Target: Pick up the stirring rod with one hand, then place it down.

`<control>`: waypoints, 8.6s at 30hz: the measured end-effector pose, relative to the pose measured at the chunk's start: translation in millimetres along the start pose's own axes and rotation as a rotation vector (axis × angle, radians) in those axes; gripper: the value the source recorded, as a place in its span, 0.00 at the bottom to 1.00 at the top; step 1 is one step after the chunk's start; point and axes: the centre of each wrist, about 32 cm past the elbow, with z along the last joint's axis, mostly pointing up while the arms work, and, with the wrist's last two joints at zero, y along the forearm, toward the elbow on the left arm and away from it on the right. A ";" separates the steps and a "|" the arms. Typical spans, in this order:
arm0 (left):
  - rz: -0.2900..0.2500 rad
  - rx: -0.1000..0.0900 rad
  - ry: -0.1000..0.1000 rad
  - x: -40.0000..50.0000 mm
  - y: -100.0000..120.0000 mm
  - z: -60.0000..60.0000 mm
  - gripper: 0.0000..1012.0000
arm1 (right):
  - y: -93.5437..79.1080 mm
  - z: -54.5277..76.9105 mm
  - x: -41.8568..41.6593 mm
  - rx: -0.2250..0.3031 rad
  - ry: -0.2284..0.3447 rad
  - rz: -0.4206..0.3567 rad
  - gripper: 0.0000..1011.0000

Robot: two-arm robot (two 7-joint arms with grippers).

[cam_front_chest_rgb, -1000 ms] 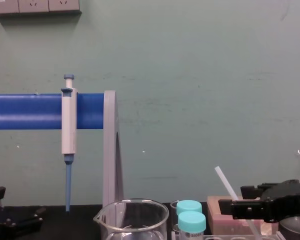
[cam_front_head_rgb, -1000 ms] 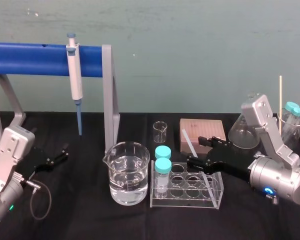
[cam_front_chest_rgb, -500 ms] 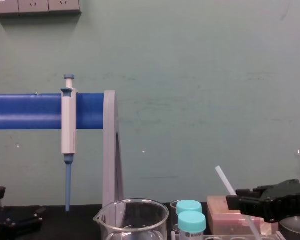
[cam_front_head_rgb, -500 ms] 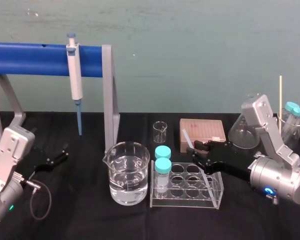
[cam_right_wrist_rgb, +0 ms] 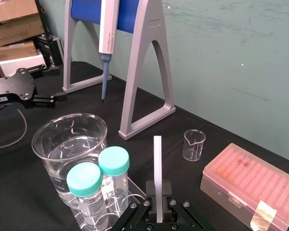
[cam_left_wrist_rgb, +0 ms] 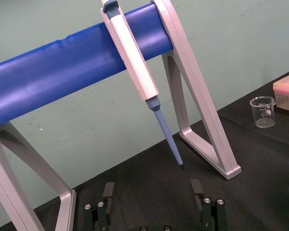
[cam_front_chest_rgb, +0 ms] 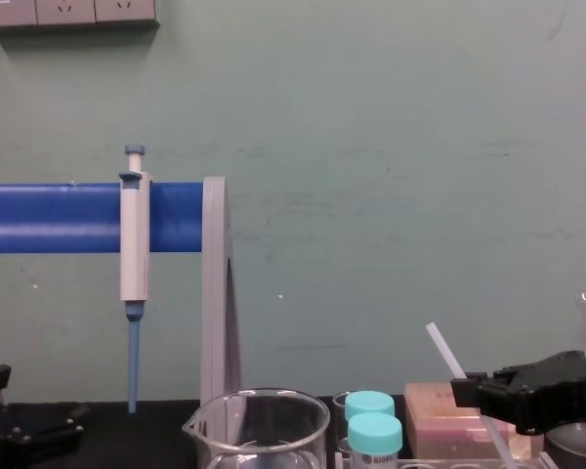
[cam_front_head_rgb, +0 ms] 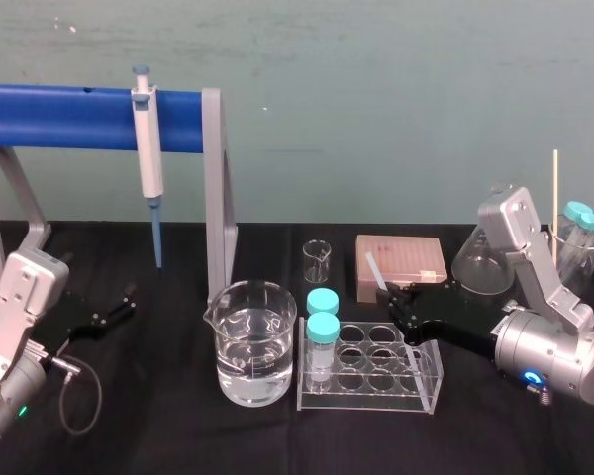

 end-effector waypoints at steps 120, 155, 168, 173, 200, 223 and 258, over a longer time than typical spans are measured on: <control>0.000 0.000 0.000 0.0 0.0 0.0 0.99 | -17.9 23.5 18.6 0.645 -0.112 -0.022 0.06; 0.000 0.000 0.000 0.0 0.0 0.0 0.99 | -18.2 23.5 20.4 0.641 -0.115 -0.020 0.06; 0.000 0.000 0.000 0.0 0.0 0.0 0.99 | -20.4 20.7 20.5 0.618 -0.112 0.002 0.06; 0.000 0.000 0.000 0.0 0.0 0.0 0.99 | -26.9 17.1 22.9 0.591 -0.096 0.065 0.06; 0.000 0.000 0.000 0.0 0.0 0.0 0.99 | -41.8 -36.2 26.3 0.474 -0.010 0.140 0.06; 0.000 0.000 0.000 0.0 0.0 0.0 0.99 | -18.4 -62.9 29.8 0.402 0.008 0.132 0.06; 0.000 0.000 0.000 0.0 0.0 0.0 0.99 | -12.6 -78.6 25.2 0.337 0.036 0.102 0.16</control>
